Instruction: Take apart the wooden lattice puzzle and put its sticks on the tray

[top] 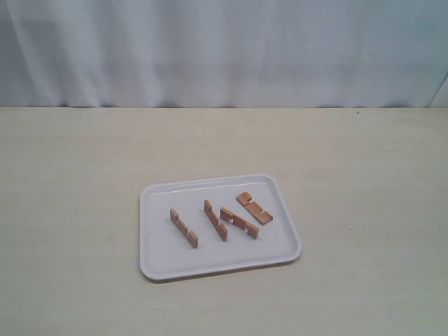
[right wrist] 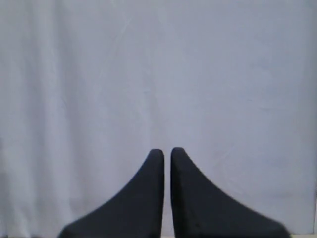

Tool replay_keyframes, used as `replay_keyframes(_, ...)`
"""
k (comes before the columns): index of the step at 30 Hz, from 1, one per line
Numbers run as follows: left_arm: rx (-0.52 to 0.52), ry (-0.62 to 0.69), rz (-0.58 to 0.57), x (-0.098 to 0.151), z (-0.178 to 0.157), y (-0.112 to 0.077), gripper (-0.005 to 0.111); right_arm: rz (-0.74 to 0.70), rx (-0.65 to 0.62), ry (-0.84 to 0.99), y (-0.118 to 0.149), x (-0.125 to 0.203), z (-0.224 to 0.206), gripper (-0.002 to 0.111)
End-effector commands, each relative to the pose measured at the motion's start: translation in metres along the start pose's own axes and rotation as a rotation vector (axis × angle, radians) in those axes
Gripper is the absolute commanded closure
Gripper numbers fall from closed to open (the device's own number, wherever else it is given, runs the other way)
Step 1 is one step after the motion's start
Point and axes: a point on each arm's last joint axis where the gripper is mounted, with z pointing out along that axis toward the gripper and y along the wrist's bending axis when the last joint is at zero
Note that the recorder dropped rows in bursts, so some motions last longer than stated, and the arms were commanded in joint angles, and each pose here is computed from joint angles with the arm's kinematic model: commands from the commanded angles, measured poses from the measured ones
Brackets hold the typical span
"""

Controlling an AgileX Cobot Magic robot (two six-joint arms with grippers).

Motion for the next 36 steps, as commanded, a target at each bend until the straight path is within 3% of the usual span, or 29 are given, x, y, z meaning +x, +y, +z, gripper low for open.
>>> replay_keyframes(1,-0.002,-0.006,0.006,0.000,0.000,0.000,0.107,0.024,-0.045,0.012,0.002,0.002,-0.001,0.104)
replay_keyframes(7,-0.002,-0.006,0.006,0.000,0.000,0.000,0.107,0.066,-0.071,0.037,0.002,0.006,-0.001,0.104)
replay_keyframes(11,-0.002,-0.006,0.006,0.000,0.000,0.000,0.107,0.002,-0.067,0.138,0.001,0.042,-0.001,0.104)
replay_keyframes(13,-0.002,-0.006,0.006,0.000,0.000,0.000,0.107,0.006,-0.061,0.230,-0.001,0.076,-0.005,0.104)
replay_keyframes(14,-0.002,-0.006,0.006,0.000,0.000,0.000,0.107,0.022,-0.060,0.218,-0.001,0.075,-0.005,0.104)
replay_keyframes(15,-0.002,-0.006,0.006,0.000,0.000,0.000,0.107,0.013,-0.053,0.323,-0.002,0.084,-0.008,0.104)
replay_keyframes(23,-0.002,-0.006,0.006,0.000,0.000,0.000,0.107,0.001,-0.043,0.451,-0.003,0.095,-0.012,0.104)
replay_keyframes(27,-0.002,-0.006,0.006,0.000,0.000,0.000,0.107,0.047,-0.040,0.460,-0.002,0.096,-0.012,0.104)
replay_keyframes(36,-0.002,-0.006,0.006,0.000,0.000,0.000,0.107,0.000,-0.049,0.478,-0.003,0.097,-0.013,0.104)
